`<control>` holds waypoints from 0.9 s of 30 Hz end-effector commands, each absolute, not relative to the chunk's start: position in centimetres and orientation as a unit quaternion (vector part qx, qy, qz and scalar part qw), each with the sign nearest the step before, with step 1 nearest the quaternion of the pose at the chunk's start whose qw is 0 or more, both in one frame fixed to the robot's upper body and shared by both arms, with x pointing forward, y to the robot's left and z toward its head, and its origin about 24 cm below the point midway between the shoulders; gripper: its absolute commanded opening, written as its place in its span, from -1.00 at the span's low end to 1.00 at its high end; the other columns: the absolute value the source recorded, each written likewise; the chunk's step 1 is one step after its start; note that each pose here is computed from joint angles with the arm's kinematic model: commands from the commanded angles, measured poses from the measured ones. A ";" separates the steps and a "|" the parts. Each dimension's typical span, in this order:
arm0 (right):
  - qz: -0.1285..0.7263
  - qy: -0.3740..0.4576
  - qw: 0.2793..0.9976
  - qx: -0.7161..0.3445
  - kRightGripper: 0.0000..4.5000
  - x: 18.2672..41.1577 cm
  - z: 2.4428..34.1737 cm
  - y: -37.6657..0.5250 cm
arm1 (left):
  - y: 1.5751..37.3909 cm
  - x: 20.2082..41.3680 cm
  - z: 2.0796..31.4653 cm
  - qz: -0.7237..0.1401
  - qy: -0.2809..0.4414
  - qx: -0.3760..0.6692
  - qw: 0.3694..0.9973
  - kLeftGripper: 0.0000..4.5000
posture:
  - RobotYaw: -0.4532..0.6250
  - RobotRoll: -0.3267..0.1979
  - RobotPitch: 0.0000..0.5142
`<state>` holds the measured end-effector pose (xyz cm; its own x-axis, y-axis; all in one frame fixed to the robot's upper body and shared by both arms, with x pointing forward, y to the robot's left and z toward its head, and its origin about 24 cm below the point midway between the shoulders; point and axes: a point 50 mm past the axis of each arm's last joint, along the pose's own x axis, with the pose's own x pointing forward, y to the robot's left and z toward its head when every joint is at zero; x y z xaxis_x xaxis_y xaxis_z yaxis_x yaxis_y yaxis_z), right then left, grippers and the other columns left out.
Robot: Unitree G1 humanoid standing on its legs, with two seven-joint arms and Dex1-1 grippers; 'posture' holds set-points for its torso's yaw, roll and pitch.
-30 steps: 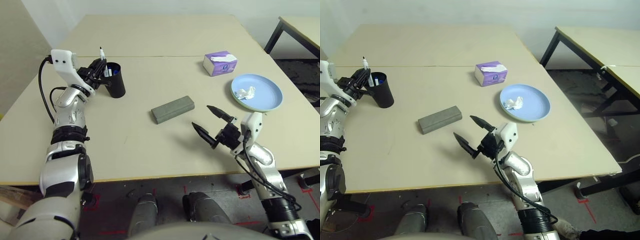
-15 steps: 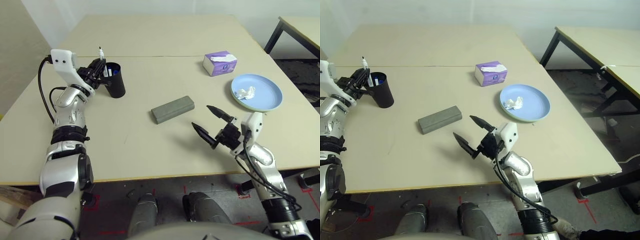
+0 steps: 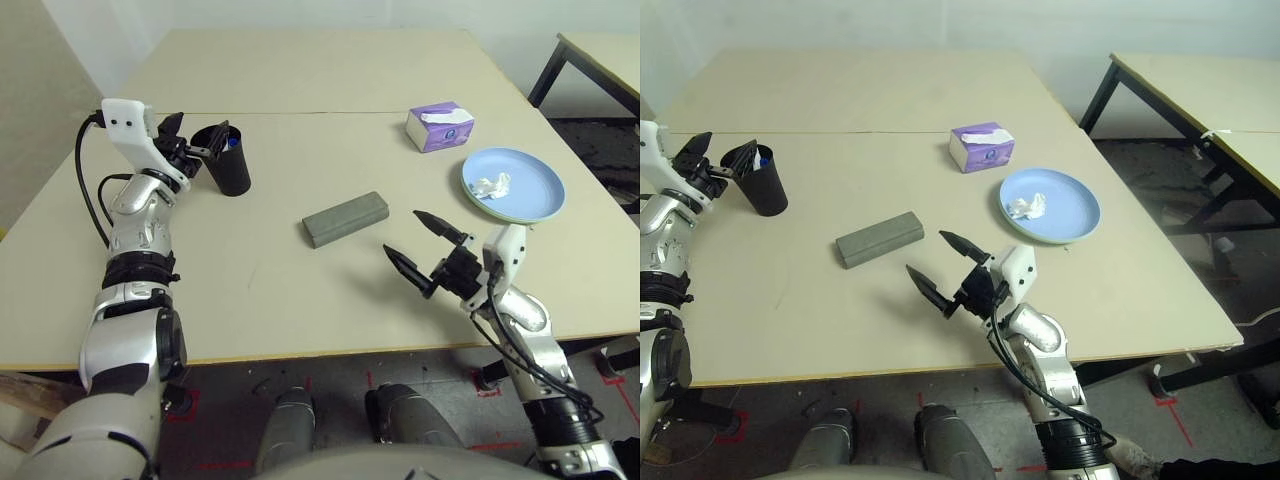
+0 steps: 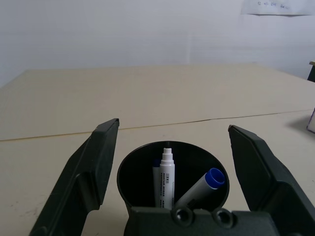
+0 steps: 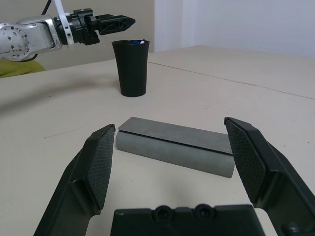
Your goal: Organize and tidy the items on the table.
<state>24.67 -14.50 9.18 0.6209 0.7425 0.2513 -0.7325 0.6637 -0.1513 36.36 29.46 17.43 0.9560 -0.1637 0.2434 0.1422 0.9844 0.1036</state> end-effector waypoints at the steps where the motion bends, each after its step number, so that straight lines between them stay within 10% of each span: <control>1: 0.402 -0.147 0.904 -0.013 1.00 24.8 9.3 -14.8 | 30.1 36.0 17.9 -0.075 -0.132 0.051 0.987 0.98 | -0.39 0.25 -0.57; 19: 0.090 -0.137 0.984 -0.075 1.00 24.2 9.8 -27.5 | 36.1 24.8 12.8 0.011 -0.094 0.024 0.995 0.98 | -0.30 0.25 -0.56; 27: -0.030 -0.095 0.992 -0.082 1.00 22.8 7.8 -32.7 | 34.9 23.3 10.7 0.011 -0.050 0.017 0.999 0.98 | -0.30 0.25 -0.57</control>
<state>23.07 -32.33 8.39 0.9766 -0.0302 0.2130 0.0636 0.9864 -0.1518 23.31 35.23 10.82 0.9924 0.0292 0.1192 -0.0330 0.9990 0.0296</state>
